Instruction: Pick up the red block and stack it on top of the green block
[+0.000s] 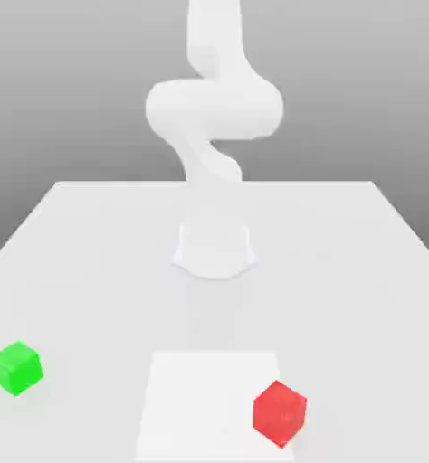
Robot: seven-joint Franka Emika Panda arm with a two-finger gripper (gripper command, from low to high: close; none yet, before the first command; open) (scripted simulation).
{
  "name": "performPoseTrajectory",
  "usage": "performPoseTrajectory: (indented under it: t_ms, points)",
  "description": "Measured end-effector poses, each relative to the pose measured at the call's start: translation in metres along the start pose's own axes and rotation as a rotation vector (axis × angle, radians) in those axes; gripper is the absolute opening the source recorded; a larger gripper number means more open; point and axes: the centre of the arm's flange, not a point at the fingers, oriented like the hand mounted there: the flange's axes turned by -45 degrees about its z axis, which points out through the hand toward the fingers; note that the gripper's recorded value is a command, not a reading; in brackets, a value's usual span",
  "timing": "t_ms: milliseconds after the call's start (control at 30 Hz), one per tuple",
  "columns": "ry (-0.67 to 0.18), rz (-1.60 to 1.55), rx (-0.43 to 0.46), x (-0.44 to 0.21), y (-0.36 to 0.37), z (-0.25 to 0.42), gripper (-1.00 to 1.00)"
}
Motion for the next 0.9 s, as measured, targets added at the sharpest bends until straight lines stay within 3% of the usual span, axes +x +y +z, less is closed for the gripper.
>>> performPoseTrajectory:
  t_ms: [367,767,900]
  points:
    - [-0.322,-0.316,0.153,-0.067,-0.039,0.220,0.00]
    - [-0.655,-0.688,0.273,-0.233,-0.080,0.382,0.00]
    - [-0.683,-0.720,0.280,-0.272,-0.081,0.420,0.00]
